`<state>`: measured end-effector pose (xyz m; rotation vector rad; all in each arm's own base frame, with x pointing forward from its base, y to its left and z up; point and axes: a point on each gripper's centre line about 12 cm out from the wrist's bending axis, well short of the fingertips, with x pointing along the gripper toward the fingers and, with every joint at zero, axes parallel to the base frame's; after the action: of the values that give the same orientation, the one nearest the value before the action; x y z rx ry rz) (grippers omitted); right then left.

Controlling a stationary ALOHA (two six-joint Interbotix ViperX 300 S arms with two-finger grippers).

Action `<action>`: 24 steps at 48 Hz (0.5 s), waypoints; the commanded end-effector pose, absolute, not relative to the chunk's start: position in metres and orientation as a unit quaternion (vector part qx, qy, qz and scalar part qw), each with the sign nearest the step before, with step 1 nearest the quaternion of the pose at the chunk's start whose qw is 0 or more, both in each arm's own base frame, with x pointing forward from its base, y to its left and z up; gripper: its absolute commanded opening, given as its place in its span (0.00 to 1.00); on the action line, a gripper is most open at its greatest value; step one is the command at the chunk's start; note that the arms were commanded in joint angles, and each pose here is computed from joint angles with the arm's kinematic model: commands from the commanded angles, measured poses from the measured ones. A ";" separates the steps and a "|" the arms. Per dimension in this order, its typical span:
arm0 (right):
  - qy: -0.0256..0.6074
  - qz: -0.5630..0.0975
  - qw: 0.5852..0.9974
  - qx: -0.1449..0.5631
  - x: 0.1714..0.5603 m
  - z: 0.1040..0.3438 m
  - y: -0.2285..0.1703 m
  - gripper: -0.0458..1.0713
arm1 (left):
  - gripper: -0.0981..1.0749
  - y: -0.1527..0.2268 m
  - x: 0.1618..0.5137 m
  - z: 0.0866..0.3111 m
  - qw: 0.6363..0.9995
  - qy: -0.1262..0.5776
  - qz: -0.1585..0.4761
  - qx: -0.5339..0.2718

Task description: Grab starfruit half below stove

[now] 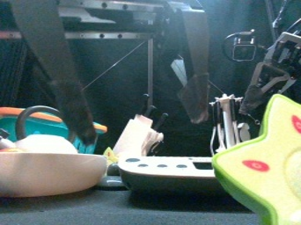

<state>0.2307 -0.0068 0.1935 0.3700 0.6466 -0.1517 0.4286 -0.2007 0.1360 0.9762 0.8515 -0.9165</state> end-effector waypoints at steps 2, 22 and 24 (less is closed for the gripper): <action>0.304 -0.073 0.929 0.196 0.233 0.199 -0.006 0.71 | 0.95 -0.203 0.437 0.146 0.701 0.358 -0.416 0.457; 0.305 -0.075 0.927 0.206 0.233 0.197 -0.005 0.71 | 0.95 -0.214 0.457 0.150 0.694 0.300 -0.441 0.483; 0.305 -0.075 0.927 0.206 0.234 0.198 -0.005 0.71 | 0.95 -0.215 0.459 0.151 0.696 0.297 -0.442 0.482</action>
<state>0.2295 -0.0054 0.1903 0.4202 0.6532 -0.1598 0.4488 -0.2099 0.1324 1.0877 0.7223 -1.0066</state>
